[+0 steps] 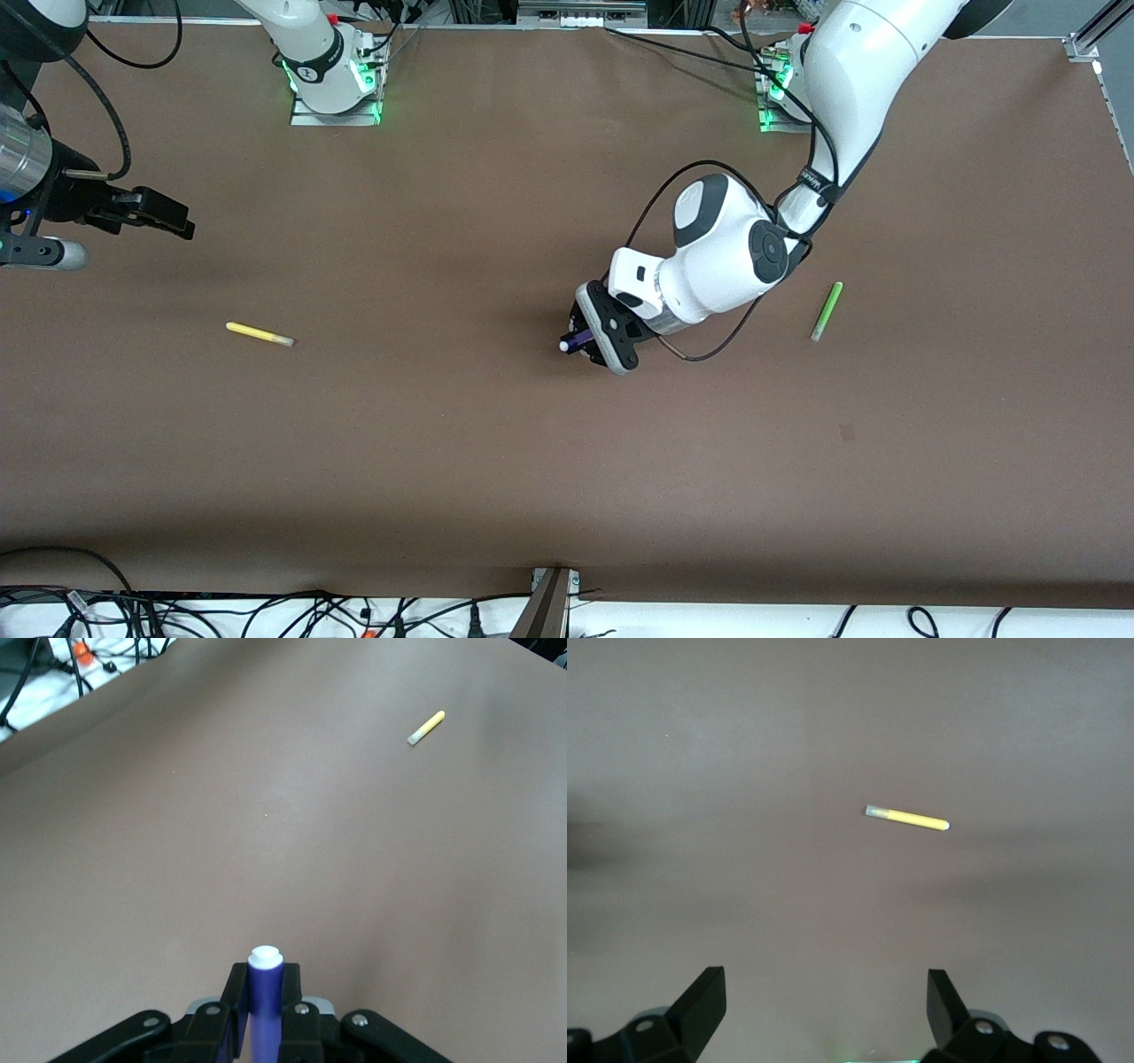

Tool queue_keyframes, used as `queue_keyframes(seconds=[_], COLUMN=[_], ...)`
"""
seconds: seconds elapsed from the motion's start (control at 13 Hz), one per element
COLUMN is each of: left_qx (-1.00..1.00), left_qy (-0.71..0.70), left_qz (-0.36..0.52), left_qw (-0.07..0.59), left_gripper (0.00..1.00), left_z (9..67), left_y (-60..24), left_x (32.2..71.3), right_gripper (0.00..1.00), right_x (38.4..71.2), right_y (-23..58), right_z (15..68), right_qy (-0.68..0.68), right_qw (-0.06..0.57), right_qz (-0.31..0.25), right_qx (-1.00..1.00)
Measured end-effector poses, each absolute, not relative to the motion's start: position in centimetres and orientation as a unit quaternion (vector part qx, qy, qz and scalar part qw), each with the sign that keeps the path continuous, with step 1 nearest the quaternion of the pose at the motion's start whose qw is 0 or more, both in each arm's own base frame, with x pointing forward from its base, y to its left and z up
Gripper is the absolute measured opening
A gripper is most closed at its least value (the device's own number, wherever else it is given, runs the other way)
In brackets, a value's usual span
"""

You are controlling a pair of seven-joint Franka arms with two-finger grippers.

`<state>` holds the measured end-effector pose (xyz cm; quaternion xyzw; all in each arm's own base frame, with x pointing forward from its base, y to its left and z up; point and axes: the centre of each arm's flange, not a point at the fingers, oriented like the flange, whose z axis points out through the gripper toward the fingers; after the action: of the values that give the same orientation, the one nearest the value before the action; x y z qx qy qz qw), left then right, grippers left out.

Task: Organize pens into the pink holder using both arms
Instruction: 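Lower the blue marker into the pink cup and open the left gripper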

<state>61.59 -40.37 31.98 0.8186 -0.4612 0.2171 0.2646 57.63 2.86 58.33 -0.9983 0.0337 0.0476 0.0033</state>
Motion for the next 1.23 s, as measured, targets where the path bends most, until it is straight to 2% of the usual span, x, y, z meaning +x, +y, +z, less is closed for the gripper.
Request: queue_keyframes(seconds=[0.54, 0.69, 0.85, 1.23], left_qx=[0.792, 0.79, 0.789, 0.783], left_qy=[-0.505, -0.506, -0.507, -0.512], left_qz=[0.23, 0.232, 0.233, 0.234], left_qw=[0.253, 0.255, 0.257, 0.264], left_gripper=[0.19, 0.23, 0.41, 0.96], left_z=[29.7, 29.9, 30.0, 30.5], left_y=[-40.8, -41.0, -41.1, -42.0], left_x=[59.8, 59.7, 59.6, 59.0], right_gripper=[1.0, 1.0, 1.0, 1.0], right_x=[57.8, 57.8, 57.9, 58.0], right_y=[3.6, 3.5, 3.6, 3.8], right_z=[58.4, 58.5, 58.5, 58.6], right_qy=[0.046, 0.047, 0.047, 0.045], right_qw=[0.002, 0.002, 0.002, 0.003], right_qz=[0.045, 0.042, 0.04, 0.033], right_qx=[-0.998, -0.998, -0.998, -0.998])
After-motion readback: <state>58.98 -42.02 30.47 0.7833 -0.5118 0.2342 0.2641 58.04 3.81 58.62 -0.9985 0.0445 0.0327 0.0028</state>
